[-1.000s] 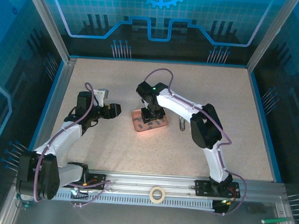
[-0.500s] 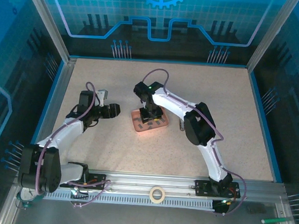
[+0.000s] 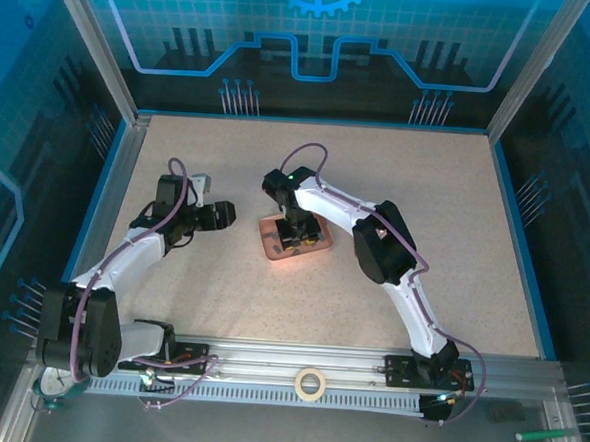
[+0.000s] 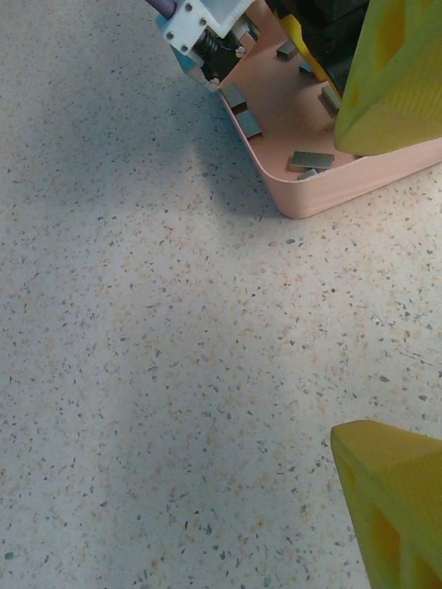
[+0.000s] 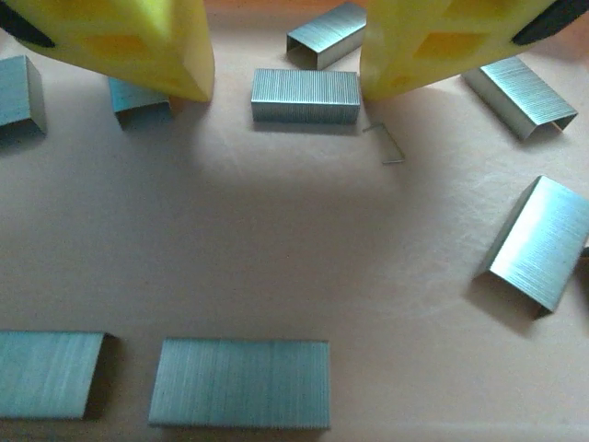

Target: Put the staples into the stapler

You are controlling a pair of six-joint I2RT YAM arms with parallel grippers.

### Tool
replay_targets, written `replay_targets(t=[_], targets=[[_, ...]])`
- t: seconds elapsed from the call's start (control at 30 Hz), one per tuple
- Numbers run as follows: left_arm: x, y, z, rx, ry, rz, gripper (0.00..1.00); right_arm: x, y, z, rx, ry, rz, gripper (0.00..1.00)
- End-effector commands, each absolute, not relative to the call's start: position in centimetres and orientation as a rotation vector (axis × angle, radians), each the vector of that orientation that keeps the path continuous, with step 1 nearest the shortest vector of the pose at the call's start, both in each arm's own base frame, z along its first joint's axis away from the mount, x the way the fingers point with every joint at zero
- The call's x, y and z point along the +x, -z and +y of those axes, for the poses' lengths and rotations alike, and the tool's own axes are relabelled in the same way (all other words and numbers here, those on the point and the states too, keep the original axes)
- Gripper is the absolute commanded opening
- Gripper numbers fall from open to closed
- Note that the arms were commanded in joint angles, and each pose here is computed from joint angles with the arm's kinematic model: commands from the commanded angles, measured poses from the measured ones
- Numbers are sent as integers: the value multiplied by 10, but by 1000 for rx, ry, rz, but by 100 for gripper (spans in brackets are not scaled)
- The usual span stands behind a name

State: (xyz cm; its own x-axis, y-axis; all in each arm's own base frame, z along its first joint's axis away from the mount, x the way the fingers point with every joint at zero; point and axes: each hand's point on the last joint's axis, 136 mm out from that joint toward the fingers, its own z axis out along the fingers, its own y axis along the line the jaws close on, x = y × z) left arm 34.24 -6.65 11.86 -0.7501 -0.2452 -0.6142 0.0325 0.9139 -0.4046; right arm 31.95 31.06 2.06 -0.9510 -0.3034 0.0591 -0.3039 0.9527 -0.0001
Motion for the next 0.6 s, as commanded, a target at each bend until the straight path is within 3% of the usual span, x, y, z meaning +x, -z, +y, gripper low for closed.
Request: replay_targets(t=[0.0,0.57], targets=[[350,-126,-62,-144,493,2363,77,310,-12,309,447,-54,-3013,44],[351,-127,-62,-159,501,2364,77,320,-2,314,396,-43,-3068,33]])
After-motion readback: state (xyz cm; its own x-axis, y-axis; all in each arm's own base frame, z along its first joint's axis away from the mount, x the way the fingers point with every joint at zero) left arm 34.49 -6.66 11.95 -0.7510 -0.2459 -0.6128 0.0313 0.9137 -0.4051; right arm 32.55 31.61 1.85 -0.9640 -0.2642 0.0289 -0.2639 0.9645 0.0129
